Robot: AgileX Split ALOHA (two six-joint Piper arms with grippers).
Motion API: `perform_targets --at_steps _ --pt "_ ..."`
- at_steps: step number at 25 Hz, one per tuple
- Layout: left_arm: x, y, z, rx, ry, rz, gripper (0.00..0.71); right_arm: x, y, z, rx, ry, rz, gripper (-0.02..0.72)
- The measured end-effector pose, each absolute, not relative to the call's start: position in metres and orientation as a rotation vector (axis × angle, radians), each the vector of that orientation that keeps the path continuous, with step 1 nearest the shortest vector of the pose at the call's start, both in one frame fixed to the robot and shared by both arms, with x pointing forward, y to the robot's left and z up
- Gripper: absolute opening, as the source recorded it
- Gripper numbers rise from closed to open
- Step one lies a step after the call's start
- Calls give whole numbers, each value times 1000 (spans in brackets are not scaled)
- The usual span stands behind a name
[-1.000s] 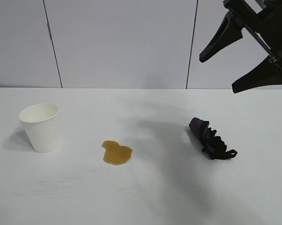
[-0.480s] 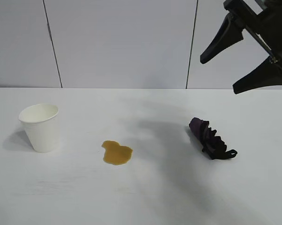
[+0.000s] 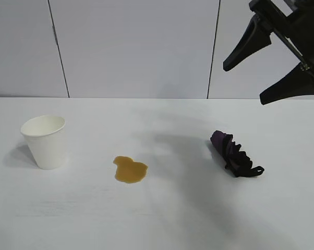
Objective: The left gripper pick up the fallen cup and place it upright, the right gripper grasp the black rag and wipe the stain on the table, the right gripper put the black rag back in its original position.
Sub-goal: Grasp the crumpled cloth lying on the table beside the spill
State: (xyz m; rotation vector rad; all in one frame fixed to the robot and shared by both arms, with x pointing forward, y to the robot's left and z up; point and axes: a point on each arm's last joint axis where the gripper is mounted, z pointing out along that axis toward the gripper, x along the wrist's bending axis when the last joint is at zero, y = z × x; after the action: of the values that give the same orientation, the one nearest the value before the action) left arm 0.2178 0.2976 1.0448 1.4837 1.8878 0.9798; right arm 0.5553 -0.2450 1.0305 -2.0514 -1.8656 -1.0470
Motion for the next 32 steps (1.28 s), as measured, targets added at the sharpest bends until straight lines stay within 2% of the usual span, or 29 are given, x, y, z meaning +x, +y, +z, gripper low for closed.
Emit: perform_targets --at_steps 11,32 --pt "220 303 1046 1595 1720 943 539 555 -246 1030 -2035 -1908 -1038 554" --pt "230 300 1042 1558 1658 926 539 554 -247 1028 -2023 -1968 -1011 554"
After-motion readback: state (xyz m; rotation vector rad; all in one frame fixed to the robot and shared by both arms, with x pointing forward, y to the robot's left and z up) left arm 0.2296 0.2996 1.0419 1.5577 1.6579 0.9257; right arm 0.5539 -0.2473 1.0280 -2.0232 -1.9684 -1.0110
